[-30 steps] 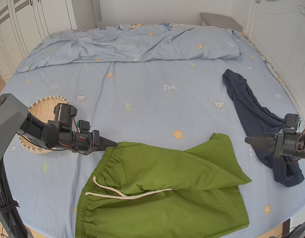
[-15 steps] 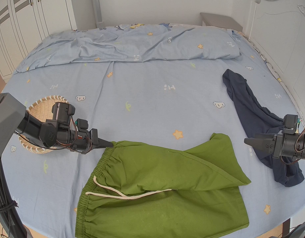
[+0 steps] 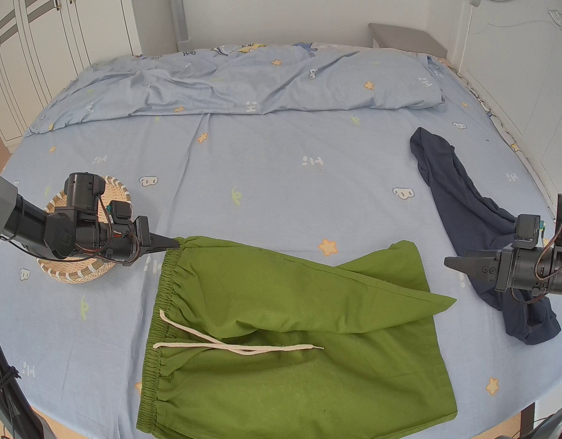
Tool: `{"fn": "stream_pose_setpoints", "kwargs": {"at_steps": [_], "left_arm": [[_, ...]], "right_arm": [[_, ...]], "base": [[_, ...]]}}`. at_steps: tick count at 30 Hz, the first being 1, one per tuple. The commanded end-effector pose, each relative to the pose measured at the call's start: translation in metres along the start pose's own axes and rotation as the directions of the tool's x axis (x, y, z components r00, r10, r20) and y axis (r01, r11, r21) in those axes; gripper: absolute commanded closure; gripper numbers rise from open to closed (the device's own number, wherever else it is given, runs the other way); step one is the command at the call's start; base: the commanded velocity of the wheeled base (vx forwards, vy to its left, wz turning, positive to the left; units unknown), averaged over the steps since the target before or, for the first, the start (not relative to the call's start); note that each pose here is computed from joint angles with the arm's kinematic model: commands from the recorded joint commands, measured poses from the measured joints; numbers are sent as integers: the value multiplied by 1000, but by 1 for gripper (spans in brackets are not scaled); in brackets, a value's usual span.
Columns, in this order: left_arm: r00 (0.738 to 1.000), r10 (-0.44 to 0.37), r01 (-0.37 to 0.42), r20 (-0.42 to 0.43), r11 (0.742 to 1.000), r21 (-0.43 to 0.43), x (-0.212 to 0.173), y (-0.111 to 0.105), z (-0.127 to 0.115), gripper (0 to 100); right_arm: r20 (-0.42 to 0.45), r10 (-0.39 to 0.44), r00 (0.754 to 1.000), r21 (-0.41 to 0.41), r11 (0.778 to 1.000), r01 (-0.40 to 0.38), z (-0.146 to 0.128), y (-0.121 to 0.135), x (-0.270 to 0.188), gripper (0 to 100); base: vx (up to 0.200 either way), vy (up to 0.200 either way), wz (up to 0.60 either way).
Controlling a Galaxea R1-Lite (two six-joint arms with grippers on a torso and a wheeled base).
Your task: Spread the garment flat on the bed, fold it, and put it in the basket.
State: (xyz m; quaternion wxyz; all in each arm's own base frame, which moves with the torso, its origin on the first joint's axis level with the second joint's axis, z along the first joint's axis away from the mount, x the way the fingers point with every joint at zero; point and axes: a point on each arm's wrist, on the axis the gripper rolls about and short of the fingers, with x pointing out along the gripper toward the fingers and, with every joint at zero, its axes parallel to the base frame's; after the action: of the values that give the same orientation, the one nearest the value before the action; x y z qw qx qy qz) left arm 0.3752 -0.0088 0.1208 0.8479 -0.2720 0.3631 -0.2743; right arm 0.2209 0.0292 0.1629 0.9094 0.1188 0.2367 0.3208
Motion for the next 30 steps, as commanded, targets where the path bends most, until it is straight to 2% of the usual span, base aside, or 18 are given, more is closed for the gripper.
{"fn": "stream_pose_setpoints", "kwargs": {"at_steps": [1,5,8,13,18,30], "left_arm": [[1000,-2,2,15,1000,10,-5,-3,3,100],[1000,-2,2,18,1000,11,-5,-3,4,100],[1000,0,0,18,1000,10,-5,-2,3,100],[1000,4,-4,19,1000,9,-3,1,5,100],[1000,5,-6,21,1000,9,-3,2,5,100],[1000,9,-9,26,1000,6,-4,4,7,100]], "right_arm": [[-12,-13,1000,19,1000,13,-2,-8,5,0],[-49,-50,998,68,996,54,-9,-26,11,0],[-98,-84,992,117,989,96,-25,-51,24,0],[-52,-119,991,109,986,124,-40,-74,29,0],[-57,-101,993,92,990,106,-54,-75,37,0],[-84,-66,994,64,995,72,-63,-66,41,0]], "base": [[0,0,0],[0,0,0],[0,0,0],[0,0,0],[0,0,0],[0,0,0]]}}
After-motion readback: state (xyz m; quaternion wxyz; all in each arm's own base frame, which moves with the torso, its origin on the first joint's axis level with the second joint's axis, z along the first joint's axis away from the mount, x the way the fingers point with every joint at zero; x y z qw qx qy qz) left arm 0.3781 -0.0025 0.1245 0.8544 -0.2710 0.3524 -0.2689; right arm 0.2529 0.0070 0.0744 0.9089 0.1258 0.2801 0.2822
